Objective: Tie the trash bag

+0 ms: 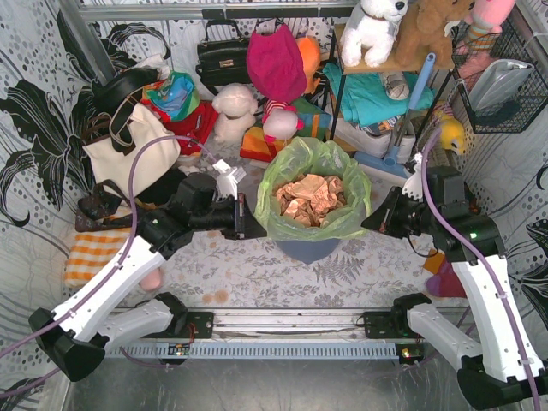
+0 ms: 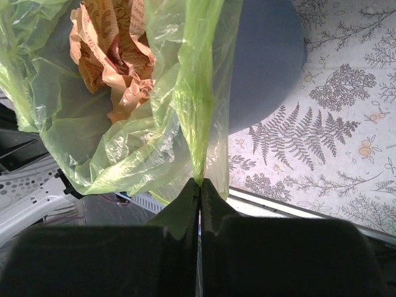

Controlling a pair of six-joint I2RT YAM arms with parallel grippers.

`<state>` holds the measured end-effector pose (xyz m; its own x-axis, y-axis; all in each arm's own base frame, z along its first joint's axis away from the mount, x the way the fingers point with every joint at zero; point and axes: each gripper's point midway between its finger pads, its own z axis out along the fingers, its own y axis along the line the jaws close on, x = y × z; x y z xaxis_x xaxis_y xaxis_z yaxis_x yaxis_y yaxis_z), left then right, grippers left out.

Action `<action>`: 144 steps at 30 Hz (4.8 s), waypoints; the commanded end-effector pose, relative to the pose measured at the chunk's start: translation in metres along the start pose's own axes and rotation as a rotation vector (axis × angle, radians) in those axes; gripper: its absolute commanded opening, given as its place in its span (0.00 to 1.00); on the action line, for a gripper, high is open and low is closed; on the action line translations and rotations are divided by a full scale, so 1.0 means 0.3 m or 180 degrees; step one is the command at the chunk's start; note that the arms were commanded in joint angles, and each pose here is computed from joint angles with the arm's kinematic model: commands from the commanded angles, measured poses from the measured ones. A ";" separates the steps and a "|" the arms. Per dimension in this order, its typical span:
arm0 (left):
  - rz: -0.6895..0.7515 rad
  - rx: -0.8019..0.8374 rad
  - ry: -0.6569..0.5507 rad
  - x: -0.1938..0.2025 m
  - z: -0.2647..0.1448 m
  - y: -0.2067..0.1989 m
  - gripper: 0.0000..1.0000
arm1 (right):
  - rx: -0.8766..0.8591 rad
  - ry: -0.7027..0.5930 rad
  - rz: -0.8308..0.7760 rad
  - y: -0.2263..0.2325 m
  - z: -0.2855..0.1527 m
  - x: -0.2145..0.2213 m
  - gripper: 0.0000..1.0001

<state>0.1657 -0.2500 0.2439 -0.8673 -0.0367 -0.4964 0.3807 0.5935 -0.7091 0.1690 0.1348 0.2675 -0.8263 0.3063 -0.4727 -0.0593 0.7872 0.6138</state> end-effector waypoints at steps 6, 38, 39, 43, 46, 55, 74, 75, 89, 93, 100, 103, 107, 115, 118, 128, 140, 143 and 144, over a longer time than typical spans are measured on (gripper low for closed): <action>0.0574 0.0512 -0.0106 -0.070 -0.116 -0.192 0.09 | -0.0100 -0.0326 -0.0342 0.097 -0.116 -0.105 0.00; 0.0621 -0.0254 -0.1363 -0.458 -0.118 -0.162 0.76 | -0.0168 -0.0904 -0.0072 0.124 -0.008 -0.295 0.63; 0.0610 -0.0145 -0.1364 -0.463 -0.112 -0.176 0.76 | -0.0172 -0.0912 -0.0054 0.122 -0.004 -0.296 0.63; 0.0538 0.0409 -0.1360 -0.471 -0.112 -0.248 0.72 | -0.0237 -0.0950 0.0029 0.124 0.013 -0.300 0.63; 0.0505 0.0759 -0.1385 -0.483 -0.127 -0.286 0.68 | -0.0313 -0.1035 0.0064 0.129 0.023 -0.311 0.63; 0.0401 0.1458 -0.1453 -0.534 -0.156 -0.336 0.64 | -0.1229 -0.1515 0.0322 0.249 0.039 -0.390 0.58; 0.0379 0.1049 -0.1123 -0.472 -0.114 -0.251 0.71 | -0.1892 -0.1895 -0.0051 0.400 -0.080 -0.464 0.50; 0.0356 0.0954 -0.1099 -0.464 -0.110 -0.232 0.72 | -0.1875 -0.1883 -0.0048 0.395 -0.076 -0.461 0.50; 0.0398 0.1453 -0.0952 -0.447 -0.114 -0.306 0.63 | -0.1816 -0.1860 -0.0028 0.379 -0.064 -0.451 0.44; 0.0382 0.1485 -0.0955 -0.472 -0.098 -0.309 0.52 | -0.1834 -0.1861 -0.0026 0.383 -0.063 -0.456 0.41; 0.0346 0.1386 -0.0904 -0.505 -0.055 -0.287 0.51 | -0.1840 -0.1872 -0.0048 0.391 -0.068 -0.464 0.35; 0.0292 0.1243 -0.0861 -0.507 -0.025 -0.249 0.52 | -0.1822 -0.1873 -0.0042 0.388 -0.066 -0.464 0.33; 0.0295 0.1282 -0.0870 -0.515 -0.022 -0.256 0.42 | -0.1787 -0.1873 -0.0032 0.380 -0.059 -0.465 0.28; 0.0540 0.1718 -0.1055 -0.569 -0.124 -0.405 0.32 | -0.1787 -0.1909 -0.0048 0.387 -0.067 -0.476 0.17; 0.0556 0.1872 -0.1114 -0.582 -0.152 -0.444 0.28 | -0.1803 -0.1933 -0.0063 0.395 -0.076 -0.483 0.15; 0.0464 0.2041 -0.1121 -0.599 -0.153 -0.466 0.38 | -0.1819 -0.1954 -0.0099 0.401 -0.082 -0.488 0.15; 0.0465 0.0441 -0.1484 -0.577 -0.207 -0.245 0.64 | -0.1738 -0.1873 -0.0066 0.377 -0.062 -0.466 0.19; 0.0327 0.0153 -0.1559 -0.561 -0.224 -0.189 0.70 | -0.1732 -0.1858 -0.0046 0.373 -0.056 -0.463 0.20; 0.0280 0.0109 -0.1552 -0.552 -0.223 -0.174 0.71 | -0.1737 -0.1855 -0.0044 0.374 -0.056 -0.462 0.20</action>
<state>0.2619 -0.2486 0.4096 -0.6350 -0.3395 -0.6939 0.5470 0.4367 -0.7142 0.2722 0.1734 0.4019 -0.4341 0.6477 -0.6261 -0.4273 0.4638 0.7761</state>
